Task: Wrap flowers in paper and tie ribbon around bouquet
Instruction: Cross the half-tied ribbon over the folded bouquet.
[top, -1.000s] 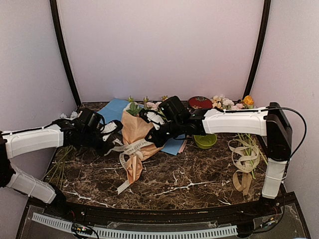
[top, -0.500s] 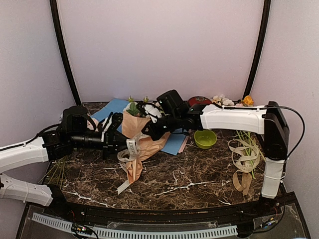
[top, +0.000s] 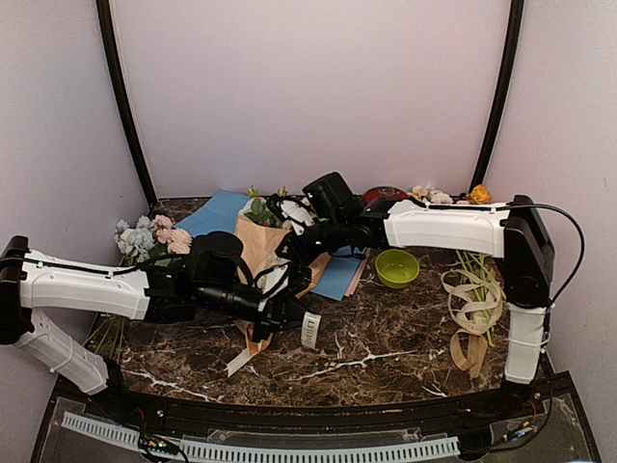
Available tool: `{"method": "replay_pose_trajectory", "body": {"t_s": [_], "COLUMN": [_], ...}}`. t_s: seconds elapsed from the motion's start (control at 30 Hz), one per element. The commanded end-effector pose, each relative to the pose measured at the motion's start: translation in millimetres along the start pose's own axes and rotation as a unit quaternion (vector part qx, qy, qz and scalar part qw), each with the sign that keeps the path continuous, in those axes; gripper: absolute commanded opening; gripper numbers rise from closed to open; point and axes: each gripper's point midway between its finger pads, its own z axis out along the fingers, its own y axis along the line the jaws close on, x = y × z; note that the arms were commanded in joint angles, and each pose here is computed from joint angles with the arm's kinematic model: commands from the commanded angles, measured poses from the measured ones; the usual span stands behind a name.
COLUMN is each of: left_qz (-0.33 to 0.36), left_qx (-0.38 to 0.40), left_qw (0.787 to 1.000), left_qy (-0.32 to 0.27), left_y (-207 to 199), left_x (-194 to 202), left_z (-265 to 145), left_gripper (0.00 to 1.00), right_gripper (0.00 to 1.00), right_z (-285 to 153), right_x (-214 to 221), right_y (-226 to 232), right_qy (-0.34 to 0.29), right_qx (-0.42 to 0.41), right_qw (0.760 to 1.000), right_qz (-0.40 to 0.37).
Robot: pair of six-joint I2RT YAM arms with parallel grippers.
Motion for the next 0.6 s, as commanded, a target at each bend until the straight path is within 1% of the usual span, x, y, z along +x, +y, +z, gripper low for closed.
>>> {"method": "replay_pose_trajectory", "body": {"t_s": [0.0, 0.07, 0.33, 0.43, 0.57], "left_qz": [0.038, 0.041, 0.068, 0.074, 0.107], "left_qx": [-0.052, -0.055, -0.096, -0.122, -0.171], "left_qw": [0.998, 0.997, 0.992, 0.987, 0.974], "left_qy": [-0.016, -0.019, -0.054, -0.08, -0.107], "left_y": [16.0, 16.3, 30.4, 36.3, 45.7], "left_x": [-16.8, -19.4, -54.6, -79.8, -110.0], "left_z": [8.5, 11.5, 6.9, -6.3, -28.9], "left_gripper": [0.0, 0.0, 0.0, 0.0, 0.0], "right_gripper": [0.0, 0.0, 0.0, 0.0, 0.0], "right_z": [-9.6, -10.8, -15.2, -15.8, -17.9], "right_x": [-18.9, -19.1, -22.1, -22.1, -24.6], "right_y": [0.4, 0.3, 2.4, 2.6, 3.9], "right_qy": [-0.024, -0.022, -0.032, -0.03, -0.034], "right_qx": [0.002, 0.002, -0.001, -0.001, -0.004], "right_qw": [1.0, 1.0, 0.999, 1.0, 0.999], "right_qz": [0.0, -0.001, -0.004, -0.006, -0.007]}}
